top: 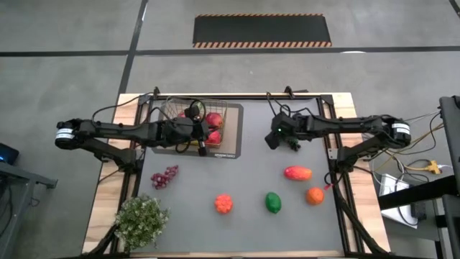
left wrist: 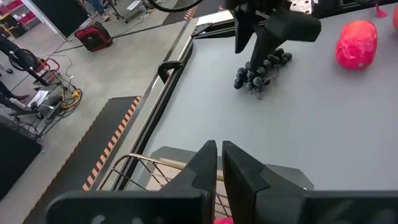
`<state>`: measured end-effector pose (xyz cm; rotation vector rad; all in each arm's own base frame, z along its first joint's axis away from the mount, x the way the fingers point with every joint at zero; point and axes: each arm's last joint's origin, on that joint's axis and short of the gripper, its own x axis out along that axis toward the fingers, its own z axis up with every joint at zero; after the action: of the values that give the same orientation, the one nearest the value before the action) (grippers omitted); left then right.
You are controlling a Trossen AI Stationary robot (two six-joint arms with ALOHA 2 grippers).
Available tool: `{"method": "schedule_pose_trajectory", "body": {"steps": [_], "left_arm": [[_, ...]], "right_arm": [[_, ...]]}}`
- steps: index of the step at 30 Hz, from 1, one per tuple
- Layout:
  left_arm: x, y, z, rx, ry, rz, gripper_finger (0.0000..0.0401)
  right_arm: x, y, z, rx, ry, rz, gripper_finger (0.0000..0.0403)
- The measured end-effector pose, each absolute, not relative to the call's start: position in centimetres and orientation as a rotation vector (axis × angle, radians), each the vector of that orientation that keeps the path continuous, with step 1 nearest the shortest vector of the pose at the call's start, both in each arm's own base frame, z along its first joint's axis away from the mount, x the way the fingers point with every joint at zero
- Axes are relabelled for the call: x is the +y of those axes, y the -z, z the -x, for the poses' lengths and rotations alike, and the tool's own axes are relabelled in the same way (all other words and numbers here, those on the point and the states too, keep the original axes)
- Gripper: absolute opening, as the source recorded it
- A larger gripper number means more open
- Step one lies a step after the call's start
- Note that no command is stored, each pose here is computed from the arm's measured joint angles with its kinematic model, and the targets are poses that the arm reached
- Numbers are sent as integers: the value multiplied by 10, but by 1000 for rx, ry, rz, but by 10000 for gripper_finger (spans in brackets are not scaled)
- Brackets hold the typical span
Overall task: Build produce basket
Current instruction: Put the purple grapes into the wire basket
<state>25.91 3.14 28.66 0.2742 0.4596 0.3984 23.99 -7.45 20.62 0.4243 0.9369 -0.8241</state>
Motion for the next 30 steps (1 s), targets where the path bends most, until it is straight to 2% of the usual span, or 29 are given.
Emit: {"method": "schedule_pose_trajectory", "body": {"steps": [7, 15, 22, 30], "left_arm": [[31, -287, -259, 459, -398, -275, 8], [31, -286, -259, 462, -398, -276, 8], [31, -286, -259, 462, -398, -277, 8], [31, -286, -259, 462, -398, -276, 8]], "right_arm": [[-76, -188, -244, 1037, 846, -423, 309], [-81, -158, -251, 1163, 871, -410, 320], [-82, -146, -258, 1223, 869, -390, 275], [-83, -151, -262, 1208, 863, -397, 169]]}}
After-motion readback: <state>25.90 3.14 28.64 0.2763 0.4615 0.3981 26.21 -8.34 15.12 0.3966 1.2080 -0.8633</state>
